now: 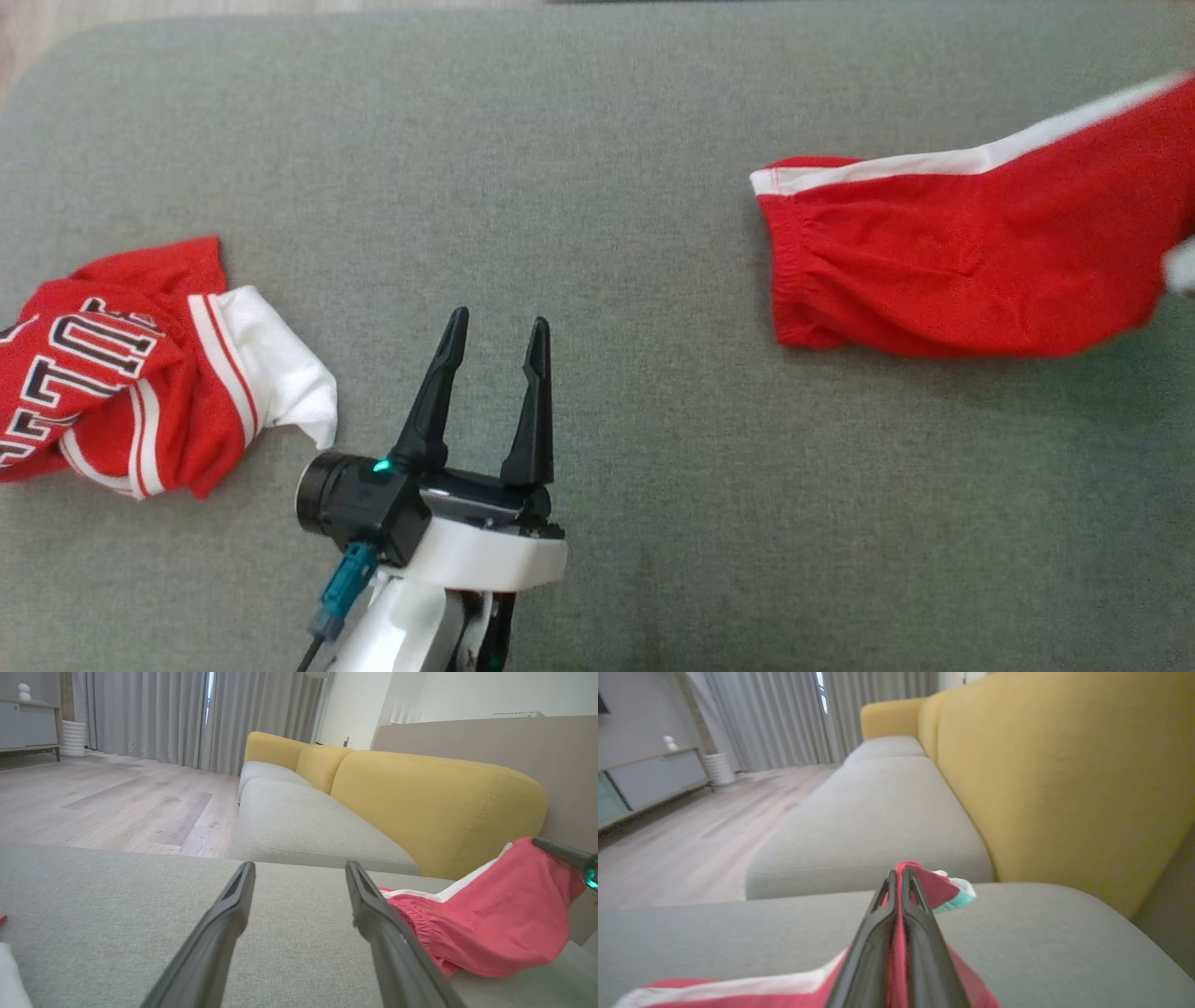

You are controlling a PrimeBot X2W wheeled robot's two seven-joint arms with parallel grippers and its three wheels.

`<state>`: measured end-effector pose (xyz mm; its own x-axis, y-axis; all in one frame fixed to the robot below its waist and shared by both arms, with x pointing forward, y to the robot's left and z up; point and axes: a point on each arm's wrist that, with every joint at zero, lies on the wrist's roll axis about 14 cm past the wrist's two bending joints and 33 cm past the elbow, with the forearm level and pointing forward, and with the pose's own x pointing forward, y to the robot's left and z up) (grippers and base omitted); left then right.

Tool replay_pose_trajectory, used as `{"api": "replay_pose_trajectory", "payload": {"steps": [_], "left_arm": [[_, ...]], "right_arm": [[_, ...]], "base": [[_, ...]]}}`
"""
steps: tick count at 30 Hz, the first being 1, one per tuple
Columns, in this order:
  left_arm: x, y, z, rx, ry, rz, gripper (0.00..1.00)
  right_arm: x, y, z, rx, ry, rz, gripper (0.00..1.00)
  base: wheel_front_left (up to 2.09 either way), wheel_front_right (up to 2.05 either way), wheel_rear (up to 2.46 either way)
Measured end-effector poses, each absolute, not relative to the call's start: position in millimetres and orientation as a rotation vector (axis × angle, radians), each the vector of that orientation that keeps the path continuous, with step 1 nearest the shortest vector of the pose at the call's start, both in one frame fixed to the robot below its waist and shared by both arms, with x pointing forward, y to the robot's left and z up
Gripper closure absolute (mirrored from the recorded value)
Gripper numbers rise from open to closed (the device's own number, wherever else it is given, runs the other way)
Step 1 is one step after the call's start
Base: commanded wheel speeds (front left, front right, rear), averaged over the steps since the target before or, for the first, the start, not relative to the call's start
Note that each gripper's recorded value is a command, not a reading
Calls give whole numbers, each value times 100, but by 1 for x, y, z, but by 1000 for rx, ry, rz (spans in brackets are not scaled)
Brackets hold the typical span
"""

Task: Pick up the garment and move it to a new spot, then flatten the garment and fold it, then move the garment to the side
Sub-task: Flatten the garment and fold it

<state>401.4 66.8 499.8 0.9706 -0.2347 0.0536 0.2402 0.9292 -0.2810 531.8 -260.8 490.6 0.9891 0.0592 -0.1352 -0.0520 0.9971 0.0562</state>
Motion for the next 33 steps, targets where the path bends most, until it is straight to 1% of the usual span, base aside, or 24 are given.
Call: {"api": "replay_pose_trajectory", "payload": {"steps": [3, 8, 10, 13, 14, 15, 16, 20, 23, 27, 33], "left_arm": [[397, 66, 506, -288, -34, -249, 0], [391, 72, 512, -285, -50, -235, 0], [389, 75, 513, -291, -51, -223, 0], [387, 80, 514, -288, -55, -209, 0], [387, 81, 514, -294, -53, -206, 0], [387, 82, 513, -299, -51, -203, 0], [386, 82, 513, -303, -50, -201, 0], [384, 85, 514, -307, -50, -186, 0], [384, 86, 517, -307, -59, -183, 0], [381, 89, 520, -306, -69, -170, 0], [370, 88, 515, -312, -55, -169, 0]], "right_arm": [[536, -215, 521, 70, 53, 165, 100], [532, -150, 545, 79, 1, 316, 100], [526, -116, 546, 84, 6, 392, 100], [507, -67, 528, 94, 60, 499, 100], [500, -53, 520, 106, 86, 527, 71], [493, -41, 512, 117, 110, 550, 15], [487, -31, 505, 124, 129, 567, 0], [473, -10, 494, 165, 152, 602, 0], [474, -16, 506, 185, 100, 588, 0], [474, -47, 523, 206, 12, 517, 0], [460, -115, 506, 252, 68, 369, 0]], "base": [[0, 0, 0], [0, 0, 0], [0, 0, 0], [0, 0, 0], [0, 0, 0], [0, 0, 0], [0, 0, 0], [0, 0, 0], [0, 0, 0], [0, 0, 0], [0, 0, 0]]}}
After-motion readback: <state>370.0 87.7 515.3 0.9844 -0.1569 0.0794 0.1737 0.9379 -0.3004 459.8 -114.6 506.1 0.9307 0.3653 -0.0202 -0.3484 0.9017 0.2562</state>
